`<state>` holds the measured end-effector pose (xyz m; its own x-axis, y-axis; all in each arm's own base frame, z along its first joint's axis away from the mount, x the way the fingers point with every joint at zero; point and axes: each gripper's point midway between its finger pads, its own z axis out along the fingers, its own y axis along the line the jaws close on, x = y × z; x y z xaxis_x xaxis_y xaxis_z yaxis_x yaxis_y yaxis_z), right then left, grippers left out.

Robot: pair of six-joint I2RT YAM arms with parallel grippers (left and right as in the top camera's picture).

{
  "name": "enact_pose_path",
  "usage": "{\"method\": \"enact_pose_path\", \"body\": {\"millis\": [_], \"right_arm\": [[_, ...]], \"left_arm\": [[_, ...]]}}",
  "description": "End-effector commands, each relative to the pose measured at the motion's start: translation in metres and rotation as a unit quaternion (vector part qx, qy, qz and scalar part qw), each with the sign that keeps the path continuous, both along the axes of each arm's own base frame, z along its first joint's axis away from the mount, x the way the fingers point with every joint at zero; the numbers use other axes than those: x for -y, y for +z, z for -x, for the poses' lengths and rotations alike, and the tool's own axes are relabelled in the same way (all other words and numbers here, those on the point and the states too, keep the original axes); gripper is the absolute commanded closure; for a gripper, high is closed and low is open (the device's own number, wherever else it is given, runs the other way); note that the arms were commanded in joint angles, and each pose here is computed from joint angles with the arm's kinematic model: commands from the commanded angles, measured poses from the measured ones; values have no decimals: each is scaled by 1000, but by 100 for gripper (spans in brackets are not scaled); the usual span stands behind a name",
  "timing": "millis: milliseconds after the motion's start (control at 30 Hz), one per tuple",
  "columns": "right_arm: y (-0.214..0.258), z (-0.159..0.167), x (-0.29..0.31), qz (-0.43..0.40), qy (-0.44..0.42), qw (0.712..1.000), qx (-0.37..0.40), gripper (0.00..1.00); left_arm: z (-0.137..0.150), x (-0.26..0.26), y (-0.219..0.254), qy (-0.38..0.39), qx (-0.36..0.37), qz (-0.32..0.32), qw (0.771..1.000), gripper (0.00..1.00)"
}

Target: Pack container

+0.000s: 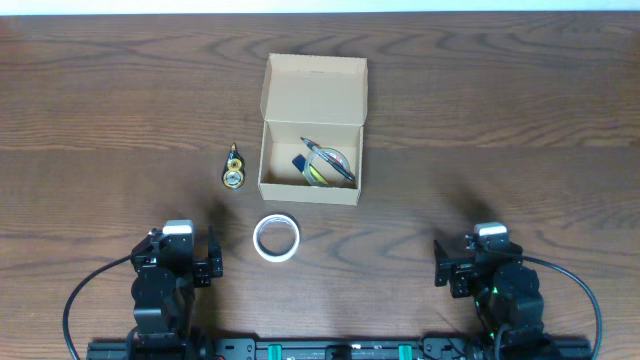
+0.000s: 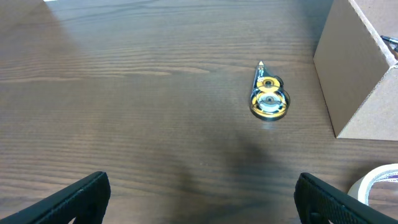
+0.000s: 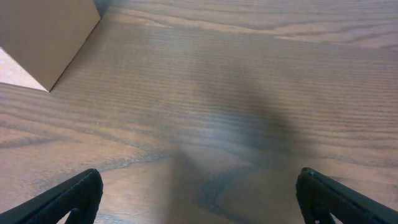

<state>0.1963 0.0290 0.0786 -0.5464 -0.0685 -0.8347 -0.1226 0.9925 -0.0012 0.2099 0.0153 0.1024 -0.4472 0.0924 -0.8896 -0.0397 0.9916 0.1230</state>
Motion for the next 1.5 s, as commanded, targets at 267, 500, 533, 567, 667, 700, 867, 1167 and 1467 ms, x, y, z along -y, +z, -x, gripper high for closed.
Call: {"method": "enact_pose_path", "body": {"millis": [267,500,533,567,667,700,867,1167,1467], "right_arm": [[0,0,1,2,1,1000,3,1],[0,0,1,2,1,1000,3,1],[0,0,1,2,1,1000,3,1],[0,0,1,2,2,1000,3,1],[0,0,1,2,1,1000,3,1],[0,0,1,2,1,1000,3,1],[0,0,1,2,2,1000,3,1],[0,0,1,2,1,1000,3,1],[0,0,1,2,1,1000,3,1]], "left_arm": [[-1,-3,11,4,-16,-11,1000,5],[-9,-2,53,2,-14,-9,1000,5],[-12,-1,63,1,-13,-9,1000,5],[-15,-1,72,1,-13,-9,1000,5],[-27,-1,101,1,-13,-9,1000,5],[-31,-1,110,1,-14,-9,1000,5],[-60,-1,147,19,-24,26,999,4],[-84,-1,164,77,-100,111,986,4],[-108,8,131,66,-176,119,975,5]]}}
